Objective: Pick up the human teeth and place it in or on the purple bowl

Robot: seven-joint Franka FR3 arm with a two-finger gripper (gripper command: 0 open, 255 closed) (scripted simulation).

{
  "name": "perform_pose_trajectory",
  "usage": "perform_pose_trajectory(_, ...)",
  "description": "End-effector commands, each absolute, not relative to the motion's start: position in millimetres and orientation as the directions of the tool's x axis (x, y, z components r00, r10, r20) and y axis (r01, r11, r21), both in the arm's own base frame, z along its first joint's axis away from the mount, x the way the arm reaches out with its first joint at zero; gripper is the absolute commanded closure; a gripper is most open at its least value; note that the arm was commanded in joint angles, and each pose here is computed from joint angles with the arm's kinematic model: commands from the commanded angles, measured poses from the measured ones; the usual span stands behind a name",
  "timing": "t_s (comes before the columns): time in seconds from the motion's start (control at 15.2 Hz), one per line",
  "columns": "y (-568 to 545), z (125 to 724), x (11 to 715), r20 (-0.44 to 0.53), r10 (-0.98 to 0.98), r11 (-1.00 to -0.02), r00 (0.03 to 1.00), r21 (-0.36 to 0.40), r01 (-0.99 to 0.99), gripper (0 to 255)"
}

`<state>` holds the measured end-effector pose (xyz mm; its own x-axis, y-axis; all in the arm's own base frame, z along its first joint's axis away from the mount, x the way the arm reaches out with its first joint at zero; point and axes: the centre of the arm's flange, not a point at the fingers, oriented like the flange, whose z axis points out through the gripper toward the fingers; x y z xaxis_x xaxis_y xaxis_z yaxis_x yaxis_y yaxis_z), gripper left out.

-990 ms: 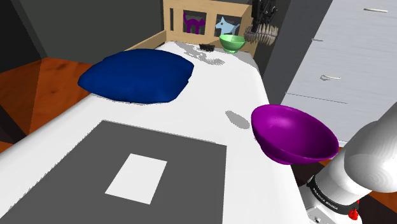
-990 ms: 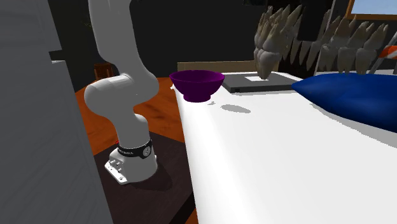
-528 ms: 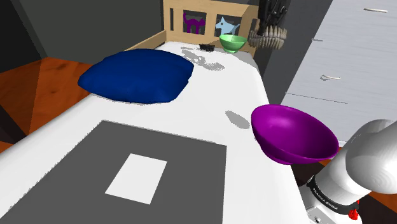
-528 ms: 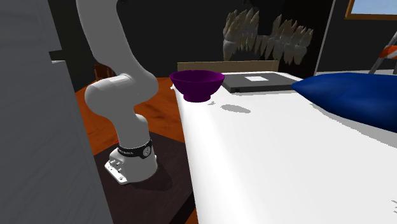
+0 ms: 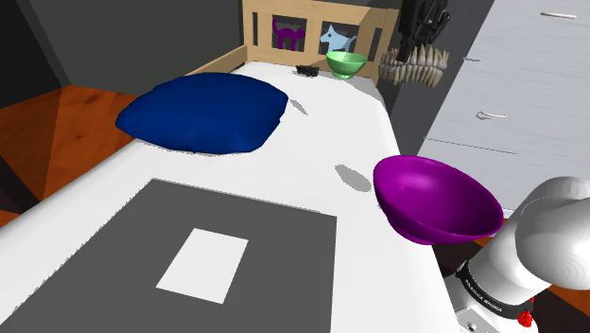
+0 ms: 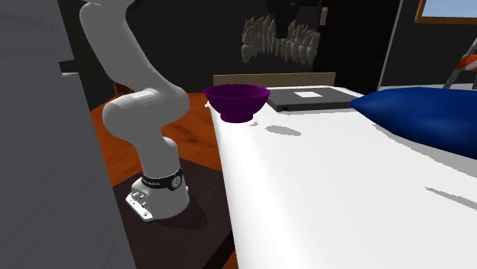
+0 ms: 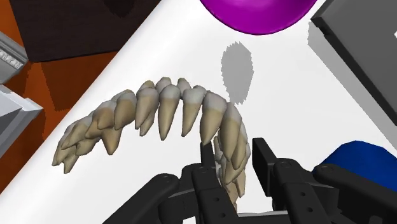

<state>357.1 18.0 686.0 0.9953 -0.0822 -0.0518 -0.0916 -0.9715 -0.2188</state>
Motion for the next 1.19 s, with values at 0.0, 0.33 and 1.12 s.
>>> perform_pose_trajectory(0.0,36,687,339,-0.052,-0.083,-0.971,0.995,-0.219,-0.093,255)
perform_pose_trajectory(0.33,81,691,292,-0.052,-0.083,-0.971,0.995,-0.219,-0.093,255)
perform_pose_trajectory(1.12,171,689,197,-0.052,-0.083,-0.971,0.995,-0.219,-0.093,255)
